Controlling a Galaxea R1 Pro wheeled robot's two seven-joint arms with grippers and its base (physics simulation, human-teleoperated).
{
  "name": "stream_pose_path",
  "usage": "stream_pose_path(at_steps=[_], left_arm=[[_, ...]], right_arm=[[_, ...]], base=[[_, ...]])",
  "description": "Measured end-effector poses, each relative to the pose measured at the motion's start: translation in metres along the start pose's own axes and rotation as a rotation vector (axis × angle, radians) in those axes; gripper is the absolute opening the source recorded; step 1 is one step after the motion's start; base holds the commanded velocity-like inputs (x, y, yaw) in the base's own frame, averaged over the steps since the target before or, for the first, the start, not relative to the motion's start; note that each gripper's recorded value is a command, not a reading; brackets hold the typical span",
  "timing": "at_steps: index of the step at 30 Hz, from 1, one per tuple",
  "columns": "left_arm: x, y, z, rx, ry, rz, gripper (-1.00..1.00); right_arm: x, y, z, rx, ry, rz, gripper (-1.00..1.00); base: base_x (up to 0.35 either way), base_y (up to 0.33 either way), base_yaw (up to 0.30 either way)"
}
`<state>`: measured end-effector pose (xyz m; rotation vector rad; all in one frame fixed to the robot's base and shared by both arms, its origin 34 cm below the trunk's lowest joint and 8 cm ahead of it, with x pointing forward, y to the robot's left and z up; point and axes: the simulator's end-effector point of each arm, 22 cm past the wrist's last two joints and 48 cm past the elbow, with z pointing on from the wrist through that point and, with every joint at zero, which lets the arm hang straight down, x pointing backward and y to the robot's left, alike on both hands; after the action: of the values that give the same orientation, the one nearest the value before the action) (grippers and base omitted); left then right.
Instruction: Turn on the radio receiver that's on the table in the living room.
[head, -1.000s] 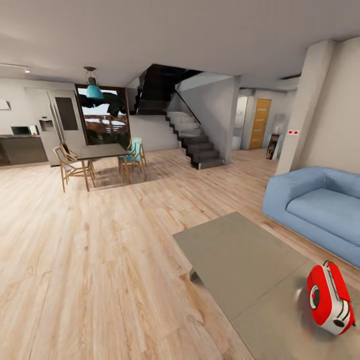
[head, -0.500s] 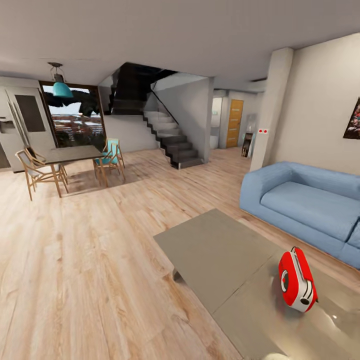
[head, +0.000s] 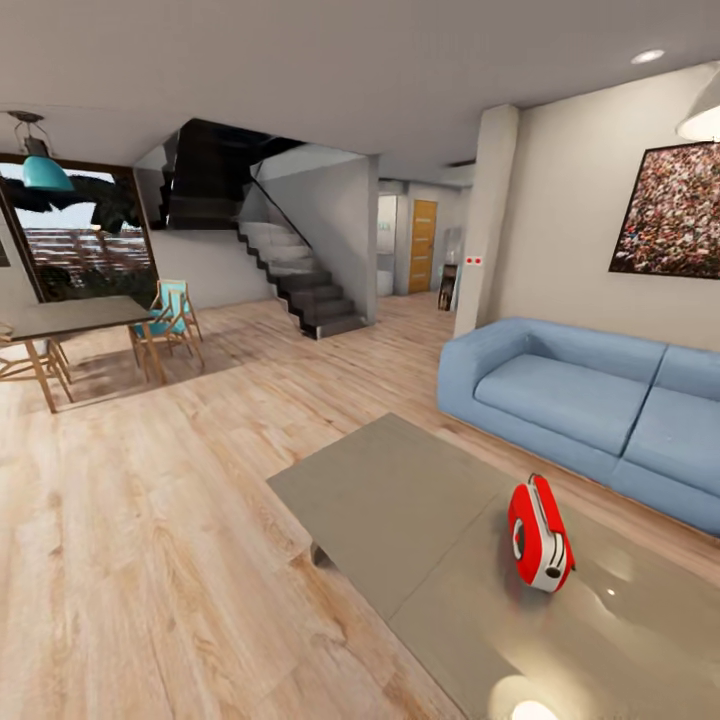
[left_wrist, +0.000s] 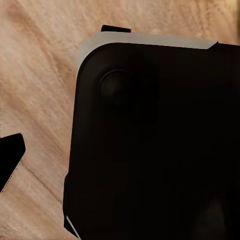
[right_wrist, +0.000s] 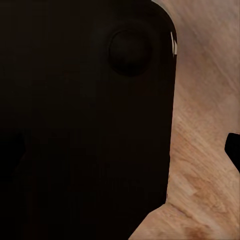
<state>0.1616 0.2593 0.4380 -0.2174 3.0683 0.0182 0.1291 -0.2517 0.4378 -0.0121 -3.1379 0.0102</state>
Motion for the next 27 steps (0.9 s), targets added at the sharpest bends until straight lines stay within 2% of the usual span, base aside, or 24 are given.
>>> stream_pose_path(at_steps=[27], left_arm=[[0.0,0.0,0.0,0.0,0.0,0.0,1.0]], right_arm=[[0.0,0.0,0.0,0.0,0.0,-0.001,1.0]], base=[[0.0,0.0,-0.287]])
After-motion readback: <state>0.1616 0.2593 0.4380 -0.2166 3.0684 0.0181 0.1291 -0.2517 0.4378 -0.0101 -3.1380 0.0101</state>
